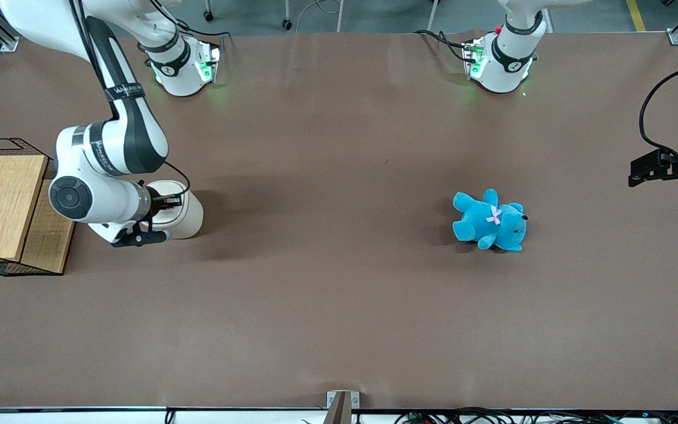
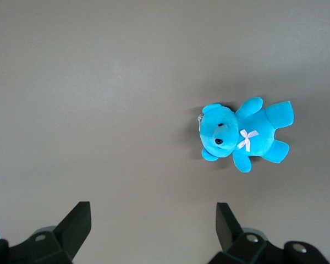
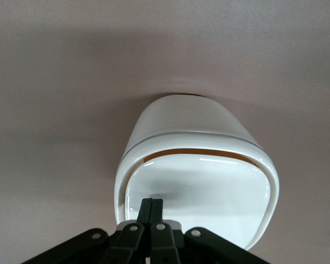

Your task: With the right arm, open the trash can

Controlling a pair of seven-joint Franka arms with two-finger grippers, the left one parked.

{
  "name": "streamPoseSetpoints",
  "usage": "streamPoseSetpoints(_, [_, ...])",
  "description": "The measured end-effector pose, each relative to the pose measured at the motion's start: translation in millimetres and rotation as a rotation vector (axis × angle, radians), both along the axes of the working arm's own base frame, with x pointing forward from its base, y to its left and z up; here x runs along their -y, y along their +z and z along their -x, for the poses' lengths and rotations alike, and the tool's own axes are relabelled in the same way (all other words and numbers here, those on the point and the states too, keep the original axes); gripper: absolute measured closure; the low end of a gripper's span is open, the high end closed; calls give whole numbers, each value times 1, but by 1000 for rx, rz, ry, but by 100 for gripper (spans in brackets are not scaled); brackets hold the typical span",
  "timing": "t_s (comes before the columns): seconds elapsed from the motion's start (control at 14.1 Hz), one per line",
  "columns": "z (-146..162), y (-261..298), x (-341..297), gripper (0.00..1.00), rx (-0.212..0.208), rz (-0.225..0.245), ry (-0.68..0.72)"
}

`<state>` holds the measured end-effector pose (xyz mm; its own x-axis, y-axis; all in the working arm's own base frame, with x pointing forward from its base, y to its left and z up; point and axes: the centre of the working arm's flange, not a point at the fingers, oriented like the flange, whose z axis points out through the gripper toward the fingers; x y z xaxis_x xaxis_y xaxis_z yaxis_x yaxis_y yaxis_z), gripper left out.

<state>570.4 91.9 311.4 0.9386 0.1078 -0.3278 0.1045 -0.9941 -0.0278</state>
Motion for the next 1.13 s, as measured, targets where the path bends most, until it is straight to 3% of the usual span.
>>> streamPoseSetpoints(0.78, [0,-7,0,98,1,0,0])
streamPoseSetpoints(1.13, [-3,5,-1,93,-13,1,1])
